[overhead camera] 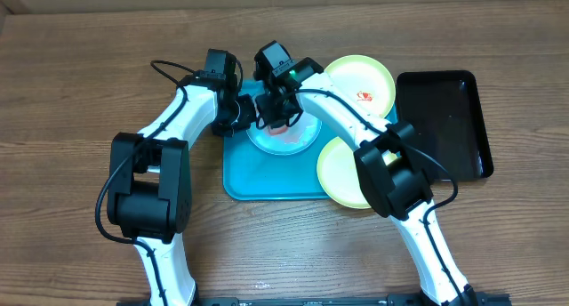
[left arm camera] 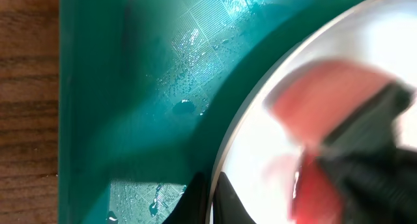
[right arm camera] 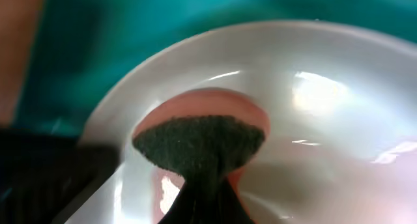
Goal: Clean dirty plates on tray and stack at the side
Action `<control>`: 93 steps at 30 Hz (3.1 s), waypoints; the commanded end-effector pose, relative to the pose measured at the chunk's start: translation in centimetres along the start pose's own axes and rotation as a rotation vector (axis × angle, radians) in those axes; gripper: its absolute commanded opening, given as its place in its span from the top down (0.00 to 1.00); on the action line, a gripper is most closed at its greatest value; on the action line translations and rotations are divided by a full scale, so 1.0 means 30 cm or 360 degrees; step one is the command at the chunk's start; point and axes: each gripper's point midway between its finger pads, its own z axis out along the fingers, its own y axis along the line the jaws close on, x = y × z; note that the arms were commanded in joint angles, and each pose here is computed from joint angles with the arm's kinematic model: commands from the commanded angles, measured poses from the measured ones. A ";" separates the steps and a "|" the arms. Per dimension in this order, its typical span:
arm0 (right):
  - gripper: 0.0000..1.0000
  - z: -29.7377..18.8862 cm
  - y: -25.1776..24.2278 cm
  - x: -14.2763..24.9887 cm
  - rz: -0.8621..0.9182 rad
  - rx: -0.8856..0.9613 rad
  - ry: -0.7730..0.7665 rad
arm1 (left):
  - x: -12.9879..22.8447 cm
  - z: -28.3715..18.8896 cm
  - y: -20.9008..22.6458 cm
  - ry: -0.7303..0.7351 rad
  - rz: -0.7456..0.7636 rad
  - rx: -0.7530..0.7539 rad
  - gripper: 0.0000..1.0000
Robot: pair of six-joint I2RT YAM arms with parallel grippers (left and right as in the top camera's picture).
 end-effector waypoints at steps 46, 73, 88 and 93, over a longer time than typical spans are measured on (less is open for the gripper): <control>0.96 -0.831 -0.756 -0.057 0.0763 0.0073 -0.0452 | -0.128 -0.365 -0.016 -0.0376 0.0545 -0.1039 0.96; 0.96 -0.833 -0.792 -0.023 0.0796 0.0126 -0.0410 | -0.155 -0.816 -0.267 -0.1263 0.0674 -0.1656 0.96; 0.96 -0.833 -0.797 -0.013 0.0807 0.0128 -0.0397 | -0.076 -0.799 -0.303 -0.1212 0.0775 -0.1663 0.96; 0.96 -0.833 -0.796 -0.010 0.0808 0.0128 -0.0390 | -0.073 -0.780 -0.304 -0.1198 0.0735 -0.1597 0.96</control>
